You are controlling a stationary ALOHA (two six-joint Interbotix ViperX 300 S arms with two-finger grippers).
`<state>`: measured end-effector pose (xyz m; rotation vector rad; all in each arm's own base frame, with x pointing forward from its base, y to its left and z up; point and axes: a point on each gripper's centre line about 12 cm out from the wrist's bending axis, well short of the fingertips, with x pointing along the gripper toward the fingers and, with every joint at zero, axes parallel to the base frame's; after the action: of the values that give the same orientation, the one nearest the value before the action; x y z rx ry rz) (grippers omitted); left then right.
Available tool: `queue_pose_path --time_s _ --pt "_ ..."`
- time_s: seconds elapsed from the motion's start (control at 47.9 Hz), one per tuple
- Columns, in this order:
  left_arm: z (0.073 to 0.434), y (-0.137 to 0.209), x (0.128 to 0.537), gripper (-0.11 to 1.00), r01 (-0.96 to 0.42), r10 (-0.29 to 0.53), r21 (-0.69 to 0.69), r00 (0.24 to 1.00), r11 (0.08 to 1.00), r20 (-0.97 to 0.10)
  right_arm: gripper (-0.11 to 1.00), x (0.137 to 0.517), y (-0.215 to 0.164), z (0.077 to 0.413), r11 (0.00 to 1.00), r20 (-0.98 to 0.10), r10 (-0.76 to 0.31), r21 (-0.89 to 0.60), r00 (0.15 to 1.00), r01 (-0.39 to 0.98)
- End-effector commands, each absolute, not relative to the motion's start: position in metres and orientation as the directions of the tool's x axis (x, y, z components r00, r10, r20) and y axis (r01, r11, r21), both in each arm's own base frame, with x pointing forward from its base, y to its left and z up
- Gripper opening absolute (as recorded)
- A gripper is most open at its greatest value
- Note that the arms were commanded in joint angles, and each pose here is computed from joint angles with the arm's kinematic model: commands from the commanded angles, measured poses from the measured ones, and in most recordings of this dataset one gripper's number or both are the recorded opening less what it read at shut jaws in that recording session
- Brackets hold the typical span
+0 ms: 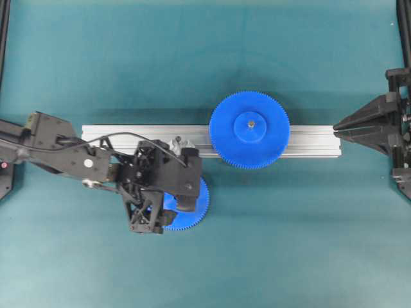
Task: Insert the small gear onto the shaft.
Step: 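Move the left gripper over the loose small blue gear and descend, then close the left gripper on the small blue gear's hub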
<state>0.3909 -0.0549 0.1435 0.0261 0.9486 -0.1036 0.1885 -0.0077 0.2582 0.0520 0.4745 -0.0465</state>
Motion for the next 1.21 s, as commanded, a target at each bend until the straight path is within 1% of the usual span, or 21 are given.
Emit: queue_pose_path --time_s 0.0,0.209,0.96,1.189 --pt "0.152 -0.058 0.398 0.9 0.112 -0.081 -0.018 0.595 0.994 -0.799 0.28 0.19 -0.008 0.263 0.997 -0.45 -0.036 0.045 0.893 0.062" --pt "0.146 -0.057 0.398 0.9 0.11 -0.077 -0.017 0.577 0.994 -0.813 0.28 0.188 -0.008 0.261 0.997 -0.45 -0.036 0.046 0.893 0.063" --pt "0.134 -0.052 0.406 0.9 0.094 -0.066 -0.016 0.558 0.995 -0.827 0.28 0.182 -0.008 0.258 0.997 -0.44 -0.035 0.051 0.897 0.063" --pt "0.126 -0.052 0.405 0.9 0.092 -0.063 -0.016 0.535 0.996 -0.842 0.27 0.182 -0.008 0.258 0.997 -0.44 -0.035 0.051 0.897 0.063"
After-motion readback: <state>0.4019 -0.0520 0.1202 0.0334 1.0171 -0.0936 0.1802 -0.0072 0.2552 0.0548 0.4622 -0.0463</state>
